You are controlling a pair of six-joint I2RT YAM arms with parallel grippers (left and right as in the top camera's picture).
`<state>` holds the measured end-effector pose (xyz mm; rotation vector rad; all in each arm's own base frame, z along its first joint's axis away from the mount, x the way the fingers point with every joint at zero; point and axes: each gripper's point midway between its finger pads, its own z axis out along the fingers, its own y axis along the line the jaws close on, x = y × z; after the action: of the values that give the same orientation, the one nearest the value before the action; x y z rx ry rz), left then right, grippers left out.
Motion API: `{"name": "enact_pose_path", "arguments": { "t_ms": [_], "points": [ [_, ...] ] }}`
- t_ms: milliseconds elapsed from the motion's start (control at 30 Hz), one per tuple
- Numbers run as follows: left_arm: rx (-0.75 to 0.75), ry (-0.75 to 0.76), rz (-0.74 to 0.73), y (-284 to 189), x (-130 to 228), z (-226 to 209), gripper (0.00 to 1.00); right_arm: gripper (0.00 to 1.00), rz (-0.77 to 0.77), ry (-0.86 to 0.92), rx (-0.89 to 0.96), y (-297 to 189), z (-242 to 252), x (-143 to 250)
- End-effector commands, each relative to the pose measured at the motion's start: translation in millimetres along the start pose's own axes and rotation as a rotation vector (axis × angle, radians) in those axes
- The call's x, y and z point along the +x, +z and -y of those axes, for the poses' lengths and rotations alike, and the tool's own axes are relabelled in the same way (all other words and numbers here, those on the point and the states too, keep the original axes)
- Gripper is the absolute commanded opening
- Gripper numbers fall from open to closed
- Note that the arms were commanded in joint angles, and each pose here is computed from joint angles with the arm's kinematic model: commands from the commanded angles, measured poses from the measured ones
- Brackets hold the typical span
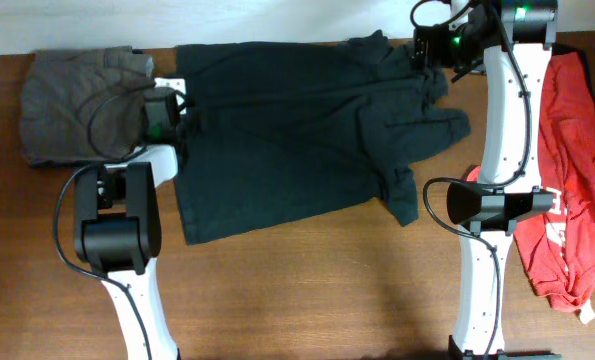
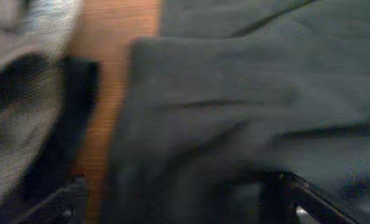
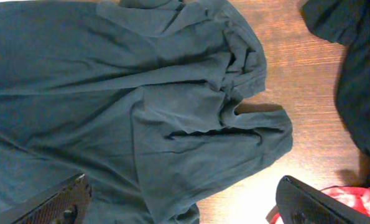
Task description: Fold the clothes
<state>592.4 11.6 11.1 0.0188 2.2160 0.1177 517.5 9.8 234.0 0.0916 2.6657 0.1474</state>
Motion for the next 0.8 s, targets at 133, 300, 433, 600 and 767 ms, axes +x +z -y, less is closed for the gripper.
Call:
{"name": "enact_pose_path", "arguments": {
  "t_ms": [133,300,433,600,767],
  "points": [
    [0.139,0.085,-0.087,-59.4,-59.0,67.9,0.99,0.99,0.114,0.004,0.021,-55.5,5.3,-10.7],
    [0.282,0.09,-0.138,-130.0,-90.4,97.1,0.99,0.99,0.22,0.003,-0.005,-110.5,1.7,-14.4],
    [0.346,0.093,-0.18,-187.5,-98.2,100.1,0.99,0.99,0.309,-0.008,-0.021,-159.9,-5.1,-11.2],
    [0.313,-0.068,-0.303,-246.6,-86.2,82.6,0.99,0.99,0.334,-0.007,-0.005,-196.6,-5.0,4.6],
    [0.273,-0.136,-0.445,-274.2,-57.6,74.0,0.99,0.99,0.208,0.024,0.061,-182.8,7.8,30.6]
  ]
}}
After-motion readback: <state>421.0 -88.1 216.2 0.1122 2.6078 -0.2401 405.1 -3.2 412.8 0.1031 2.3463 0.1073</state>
